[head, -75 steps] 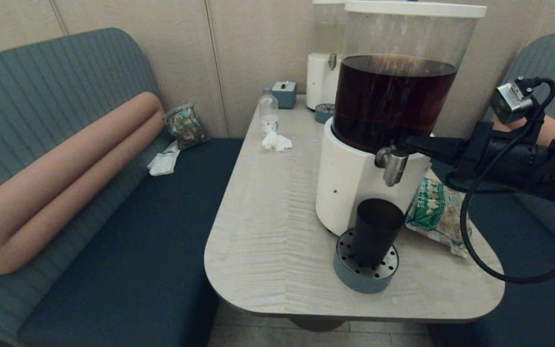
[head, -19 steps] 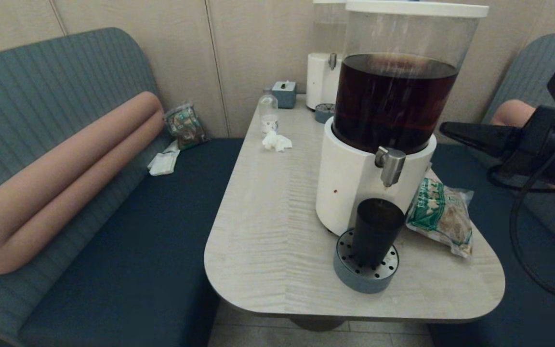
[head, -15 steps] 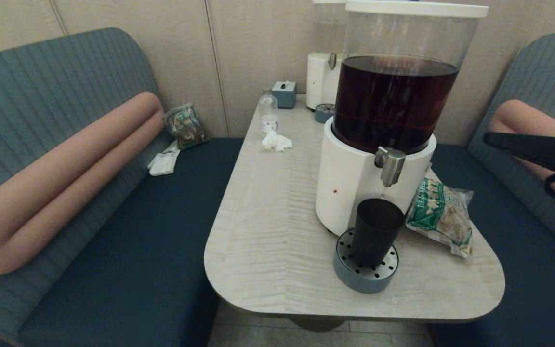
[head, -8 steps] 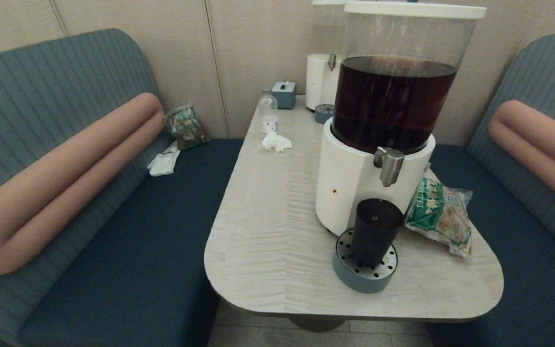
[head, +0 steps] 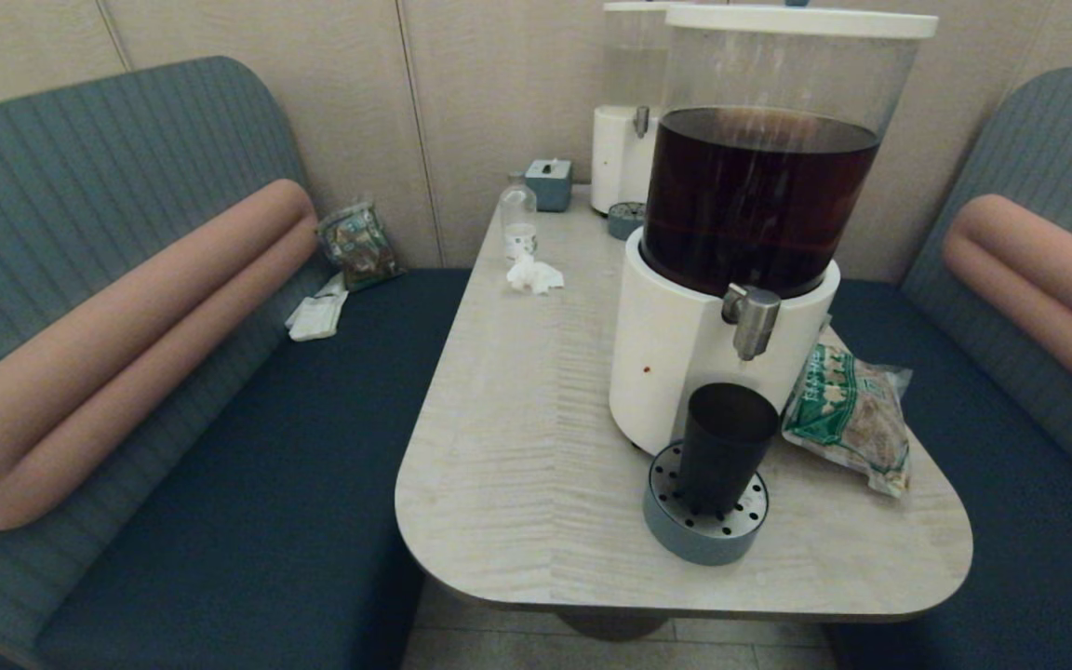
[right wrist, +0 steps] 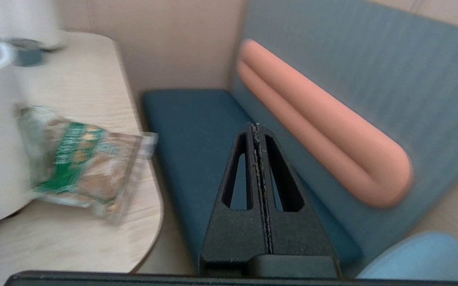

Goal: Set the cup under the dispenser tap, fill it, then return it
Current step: Turn off the faucet

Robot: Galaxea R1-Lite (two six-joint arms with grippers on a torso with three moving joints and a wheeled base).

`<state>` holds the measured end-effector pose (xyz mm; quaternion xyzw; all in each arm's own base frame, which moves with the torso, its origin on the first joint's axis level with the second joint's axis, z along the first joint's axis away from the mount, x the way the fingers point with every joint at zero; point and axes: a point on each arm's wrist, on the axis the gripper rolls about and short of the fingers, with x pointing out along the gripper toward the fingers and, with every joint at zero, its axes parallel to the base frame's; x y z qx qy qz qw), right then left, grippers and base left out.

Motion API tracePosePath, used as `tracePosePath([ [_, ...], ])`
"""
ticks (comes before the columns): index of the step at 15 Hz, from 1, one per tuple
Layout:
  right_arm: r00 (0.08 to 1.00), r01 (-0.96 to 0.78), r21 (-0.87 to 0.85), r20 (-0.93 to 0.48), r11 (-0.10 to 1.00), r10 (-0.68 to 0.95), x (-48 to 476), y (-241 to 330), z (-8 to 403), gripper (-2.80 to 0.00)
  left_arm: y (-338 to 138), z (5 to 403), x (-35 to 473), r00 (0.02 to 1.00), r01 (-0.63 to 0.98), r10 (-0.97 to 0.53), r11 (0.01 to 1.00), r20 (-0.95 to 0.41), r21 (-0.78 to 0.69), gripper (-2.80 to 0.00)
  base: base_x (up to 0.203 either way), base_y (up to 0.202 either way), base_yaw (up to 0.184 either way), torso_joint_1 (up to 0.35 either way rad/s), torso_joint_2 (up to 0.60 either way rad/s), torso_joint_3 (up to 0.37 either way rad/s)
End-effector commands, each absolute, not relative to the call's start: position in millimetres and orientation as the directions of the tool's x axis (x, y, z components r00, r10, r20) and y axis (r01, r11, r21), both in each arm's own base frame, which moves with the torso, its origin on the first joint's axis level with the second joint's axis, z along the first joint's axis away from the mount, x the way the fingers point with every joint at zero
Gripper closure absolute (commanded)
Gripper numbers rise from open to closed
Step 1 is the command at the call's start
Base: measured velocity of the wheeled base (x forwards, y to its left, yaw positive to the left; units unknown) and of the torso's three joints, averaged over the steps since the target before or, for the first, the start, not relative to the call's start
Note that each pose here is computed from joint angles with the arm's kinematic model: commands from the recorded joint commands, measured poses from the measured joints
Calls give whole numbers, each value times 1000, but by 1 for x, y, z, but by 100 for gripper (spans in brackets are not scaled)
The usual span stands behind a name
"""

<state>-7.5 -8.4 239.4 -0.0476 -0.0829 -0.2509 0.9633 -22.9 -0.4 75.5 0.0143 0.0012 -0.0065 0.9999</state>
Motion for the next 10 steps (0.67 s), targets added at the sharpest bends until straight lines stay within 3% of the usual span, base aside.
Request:
tracePosePath([
  [1,881,435,-53,229,899,-413,-23,-4,221,0,0,75,-23,1000,14,-14,999,-5,29,0,0,0,0,0,0,0],
  [4,956,220,-94,218,971,-196,-17,0,188,0,0,75,-23,1000,12,-12,1000,-5,29,0,0,0,0,0,0,0],
  [8,976,-49,-116,204,992,72,-10,1,170,0,0,75,-23,1000,14,-14,999,-5,29,0,0,0,0,0,0,0],
  [10,984,-49,-129,162,990,70,-3,0,146,0,0,75,-23,1000,14,-14,999,-5,29,0,0,0,0,0,0,0],
])
